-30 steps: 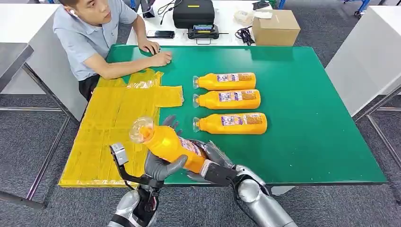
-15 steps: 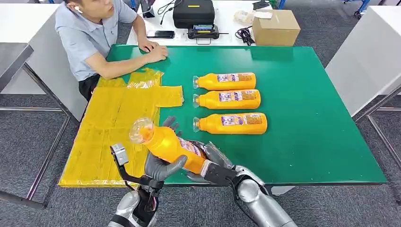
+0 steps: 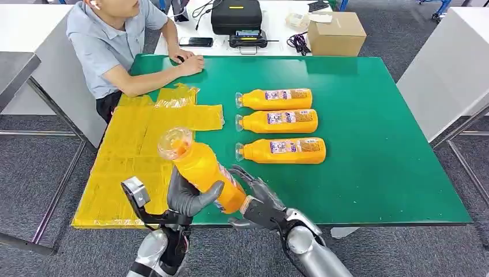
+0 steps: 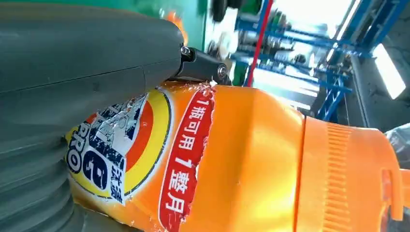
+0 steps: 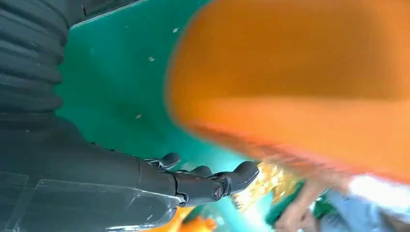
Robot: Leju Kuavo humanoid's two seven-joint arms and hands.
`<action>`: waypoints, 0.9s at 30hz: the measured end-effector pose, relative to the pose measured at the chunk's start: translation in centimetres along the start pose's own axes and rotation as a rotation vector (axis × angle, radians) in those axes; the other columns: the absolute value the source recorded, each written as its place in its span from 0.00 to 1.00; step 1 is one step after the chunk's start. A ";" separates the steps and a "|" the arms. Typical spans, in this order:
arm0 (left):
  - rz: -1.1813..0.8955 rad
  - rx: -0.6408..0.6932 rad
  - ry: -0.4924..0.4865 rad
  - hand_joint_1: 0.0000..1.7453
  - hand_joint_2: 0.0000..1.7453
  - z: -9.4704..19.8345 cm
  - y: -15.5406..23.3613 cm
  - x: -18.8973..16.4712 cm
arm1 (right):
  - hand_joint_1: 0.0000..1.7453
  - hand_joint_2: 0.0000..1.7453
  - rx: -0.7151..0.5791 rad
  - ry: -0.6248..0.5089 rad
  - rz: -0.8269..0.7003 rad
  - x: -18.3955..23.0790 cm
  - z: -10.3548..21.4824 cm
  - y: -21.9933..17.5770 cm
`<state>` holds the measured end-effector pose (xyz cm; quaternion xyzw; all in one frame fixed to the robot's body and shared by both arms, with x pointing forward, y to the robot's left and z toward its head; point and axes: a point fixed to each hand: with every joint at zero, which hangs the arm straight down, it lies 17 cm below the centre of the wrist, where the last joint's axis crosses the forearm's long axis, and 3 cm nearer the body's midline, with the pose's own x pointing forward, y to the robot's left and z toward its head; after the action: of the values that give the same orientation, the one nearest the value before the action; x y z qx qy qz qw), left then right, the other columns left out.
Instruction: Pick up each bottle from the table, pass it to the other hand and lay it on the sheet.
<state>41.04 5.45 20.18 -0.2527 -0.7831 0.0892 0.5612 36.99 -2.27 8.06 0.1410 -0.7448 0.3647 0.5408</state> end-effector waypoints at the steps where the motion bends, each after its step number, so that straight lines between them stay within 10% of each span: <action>1: -0.023 0.007 -0.008 1.00 1.00 0.0 0.2 0.2 | 0.00 1.00 -0.010 0.007 0.001 -0.2 0.1 -0.1; 17: -0.174 0.066 -0.043 0.96 1.00 -0.1 2.4 2.4 | 0.00 1.00 -0.225 0.078 -0.052 -1.8 0.9 -4.8; 27: -1.683 0.145 -0.128 1.00 1.00 -3.3 5.6 4.9 | 0.00 1.00 -0.250 0.050 -0.054 -1.0 0.0 -6.1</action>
<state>44.57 12.18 23.07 0.4568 -0.7329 -0.2939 0.4097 41.02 -6.67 9.57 0.0833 -0.7666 0.2578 0.5821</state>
